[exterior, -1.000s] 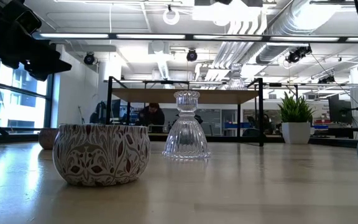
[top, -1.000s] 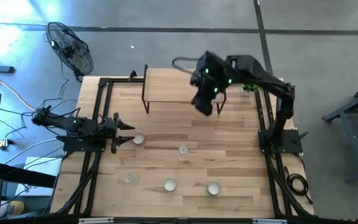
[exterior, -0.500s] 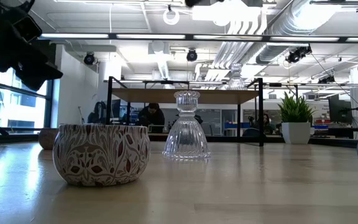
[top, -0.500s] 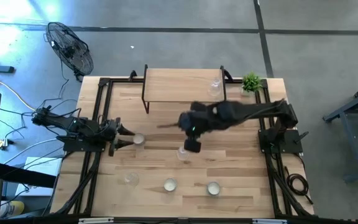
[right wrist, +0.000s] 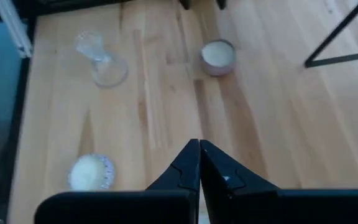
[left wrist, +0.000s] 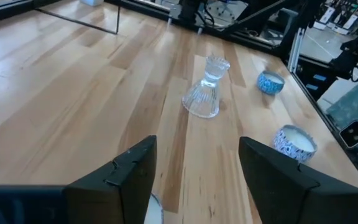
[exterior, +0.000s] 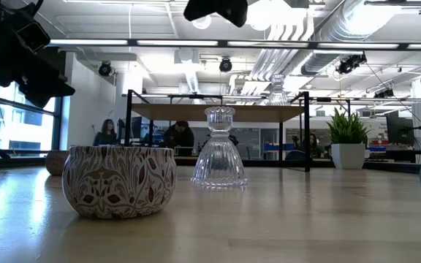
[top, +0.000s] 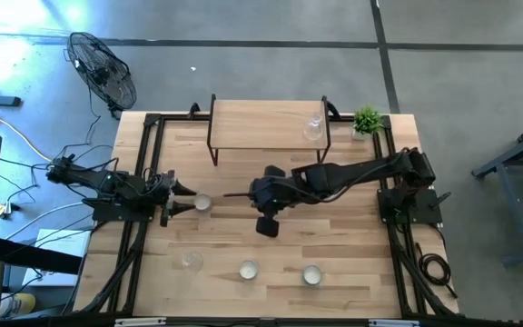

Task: Pick & Place candle stick holders
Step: Put the purple patterned scented candle on the shelf

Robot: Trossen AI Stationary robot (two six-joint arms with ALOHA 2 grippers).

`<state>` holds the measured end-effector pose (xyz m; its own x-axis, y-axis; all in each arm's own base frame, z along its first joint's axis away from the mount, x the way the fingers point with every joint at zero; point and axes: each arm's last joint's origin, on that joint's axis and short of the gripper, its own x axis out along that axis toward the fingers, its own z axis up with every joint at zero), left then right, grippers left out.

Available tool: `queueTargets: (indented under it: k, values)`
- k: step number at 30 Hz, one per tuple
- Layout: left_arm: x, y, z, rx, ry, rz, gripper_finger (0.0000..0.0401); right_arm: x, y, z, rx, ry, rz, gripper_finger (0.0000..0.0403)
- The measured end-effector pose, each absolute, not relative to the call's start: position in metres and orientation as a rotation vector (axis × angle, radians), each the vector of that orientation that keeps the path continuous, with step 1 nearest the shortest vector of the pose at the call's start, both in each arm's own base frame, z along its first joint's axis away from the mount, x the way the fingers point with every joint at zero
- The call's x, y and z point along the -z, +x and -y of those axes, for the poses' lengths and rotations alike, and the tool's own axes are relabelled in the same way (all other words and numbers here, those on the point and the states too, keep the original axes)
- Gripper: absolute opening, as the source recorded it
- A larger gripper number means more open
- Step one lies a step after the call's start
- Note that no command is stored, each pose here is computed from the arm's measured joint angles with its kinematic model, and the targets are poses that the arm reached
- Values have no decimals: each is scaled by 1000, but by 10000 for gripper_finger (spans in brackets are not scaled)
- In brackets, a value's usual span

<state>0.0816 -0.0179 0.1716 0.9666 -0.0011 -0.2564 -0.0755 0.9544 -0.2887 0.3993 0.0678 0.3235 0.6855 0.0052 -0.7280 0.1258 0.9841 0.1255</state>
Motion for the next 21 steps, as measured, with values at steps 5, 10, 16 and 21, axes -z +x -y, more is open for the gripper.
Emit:
queueTargets:
  k: [5,10,16,21]
  values:
    - [-171,82,17,-49,-263,-257,297,-322,398,-79,54,162,-808,2]
    - [-171,82,18,-25,-231,-262,387,-324,398,-90,36,150,-775,2]
    - [-171,81,19,15,-102,-270,368,-325,396,-96,58,96,-763,1]
    - [-171,81,19,26,1,-270,358,-325,396,-96,116,43,-748,1]
